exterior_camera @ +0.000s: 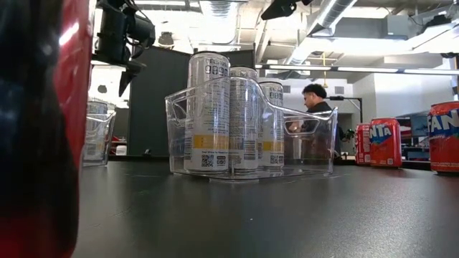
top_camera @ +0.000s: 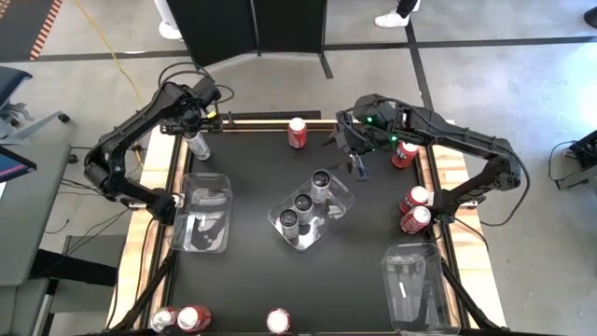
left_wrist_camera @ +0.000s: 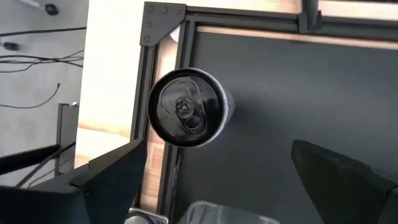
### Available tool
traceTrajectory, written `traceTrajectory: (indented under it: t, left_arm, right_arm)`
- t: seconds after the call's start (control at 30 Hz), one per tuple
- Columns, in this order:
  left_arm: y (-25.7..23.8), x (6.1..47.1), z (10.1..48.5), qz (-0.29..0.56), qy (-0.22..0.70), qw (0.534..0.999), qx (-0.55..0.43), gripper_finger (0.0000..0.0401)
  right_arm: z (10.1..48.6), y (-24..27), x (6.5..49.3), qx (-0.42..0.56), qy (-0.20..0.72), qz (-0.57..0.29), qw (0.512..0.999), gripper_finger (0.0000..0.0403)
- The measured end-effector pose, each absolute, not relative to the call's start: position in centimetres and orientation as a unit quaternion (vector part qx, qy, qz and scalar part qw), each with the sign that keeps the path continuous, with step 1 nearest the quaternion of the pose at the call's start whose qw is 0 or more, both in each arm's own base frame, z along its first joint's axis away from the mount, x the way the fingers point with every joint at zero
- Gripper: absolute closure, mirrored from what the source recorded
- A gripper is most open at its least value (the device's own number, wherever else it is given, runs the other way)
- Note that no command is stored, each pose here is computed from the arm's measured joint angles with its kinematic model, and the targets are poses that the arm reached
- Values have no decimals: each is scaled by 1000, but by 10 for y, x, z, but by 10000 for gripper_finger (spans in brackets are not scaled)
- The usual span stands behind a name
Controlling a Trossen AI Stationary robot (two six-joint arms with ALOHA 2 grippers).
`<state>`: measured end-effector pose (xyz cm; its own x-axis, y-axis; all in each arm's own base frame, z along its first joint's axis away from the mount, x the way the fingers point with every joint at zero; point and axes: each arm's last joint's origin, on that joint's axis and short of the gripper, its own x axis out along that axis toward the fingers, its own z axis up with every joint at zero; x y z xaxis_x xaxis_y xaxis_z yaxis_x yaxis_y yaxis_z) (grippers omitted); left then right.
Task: Sort soda cans
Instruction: Put the white soda can into the middle transparent bin
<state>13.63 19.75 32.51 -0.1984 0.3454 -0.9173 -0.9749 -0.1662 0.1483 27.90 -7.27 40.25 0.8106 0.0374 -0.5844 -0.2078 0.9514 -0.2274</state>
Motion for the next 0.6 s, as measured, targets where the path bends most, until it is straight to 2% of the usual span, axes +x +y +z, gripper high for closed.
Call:
traceTrajectory:
  t: [0.6]
  left_arm:
    - [198, 130, 304, 682, 408, 458, -398, 7]
  right_arm:
    - [402, -73, 279, -145, 303, 67, 940, 72]
